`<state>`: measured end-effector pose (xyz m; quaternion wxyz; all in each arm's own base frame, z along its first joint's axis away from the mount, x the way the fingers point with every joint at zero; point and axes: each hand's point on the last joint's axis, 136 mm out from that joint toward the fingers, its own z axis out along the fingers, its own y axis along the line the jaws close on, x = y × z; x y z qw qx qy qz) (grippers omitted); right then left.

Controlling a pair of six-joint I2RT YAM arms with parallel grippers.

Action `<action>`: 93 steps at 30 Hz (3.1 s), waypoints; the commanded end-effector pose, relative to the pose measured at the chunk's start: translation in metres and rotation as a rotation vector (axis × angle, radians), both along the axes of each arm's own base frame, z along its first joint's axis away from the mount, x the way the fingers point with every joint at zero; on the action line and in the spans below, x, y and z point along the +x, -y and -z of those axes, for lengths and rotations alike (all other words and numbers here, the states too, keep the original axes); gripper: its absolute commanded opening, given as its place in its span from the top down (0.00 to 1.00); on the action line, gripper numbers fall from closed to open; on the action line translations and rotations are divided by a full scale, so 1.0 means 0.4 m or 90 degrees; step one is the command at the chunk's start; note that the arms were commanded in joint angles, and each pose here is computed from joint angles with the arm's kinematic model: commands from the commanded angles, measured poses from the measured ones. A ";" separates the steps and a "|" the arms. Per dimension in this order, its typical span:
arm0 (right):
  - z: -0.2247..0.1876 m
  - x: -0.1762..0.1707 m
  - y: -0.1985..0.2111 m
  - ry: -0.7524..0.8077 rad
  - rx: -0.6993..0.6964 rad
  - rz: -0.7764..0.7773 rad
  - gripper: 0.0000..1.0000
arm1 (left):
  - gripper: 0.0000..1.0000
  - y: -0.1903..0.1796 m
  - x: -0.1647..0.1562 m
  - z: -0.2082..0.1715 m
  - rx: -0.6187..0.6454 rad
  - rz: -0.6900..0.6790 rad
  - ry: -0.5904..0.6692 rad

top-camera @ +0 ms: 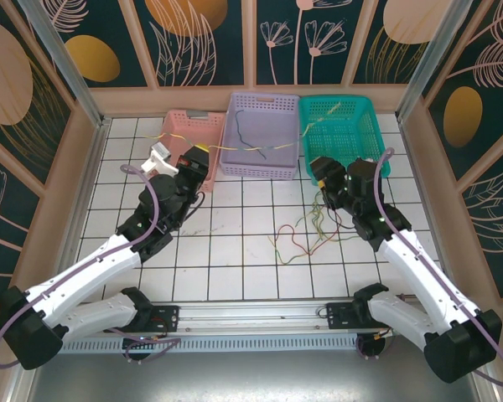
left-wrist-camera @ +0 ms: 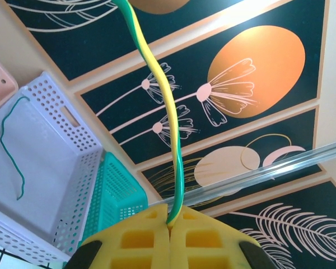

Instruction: Untangle the cables

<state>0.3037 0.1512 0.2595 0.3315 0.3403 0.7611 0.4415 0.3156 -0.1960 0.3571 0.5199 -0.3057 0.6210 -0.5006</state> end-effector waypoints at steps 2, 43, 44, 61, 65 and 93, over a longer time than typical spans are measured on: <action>-0.102 -0.007 -0.045 0.070 0.115 -0.011 0.29 | 1.00 0.014 -0.002 -0.012 -0.048 0.026 0.012; -0.160 0.285 0.026 0.151 -0.296 -0.013 1.00 | 0.48 0.028 0.013 -0.084 0.221 0.072 -0.099; -0.164 0.290 0.003 0.159 -0.296 -0.042 1.00 | 0.49 0.071 0.026 -0.106 0.258 0.112 -0.071; -0.230 0.309 -0.182 0.150 -0.173 -0.212 1.00 | 0.47 0.424 0.165 0.077 0.639 0.465 0.067; -0.233 0.306 -0.189 0.139 -0.150 -0.219 1.00 | 0.60 0.438 0.166 0.085 0.656 0.482 0.088; -0.183 0.320 -0.104 0.077 -0.106 -0.214 0.79 | 1.00 0.317 0.235 -0.028 0.421 0.401 0.079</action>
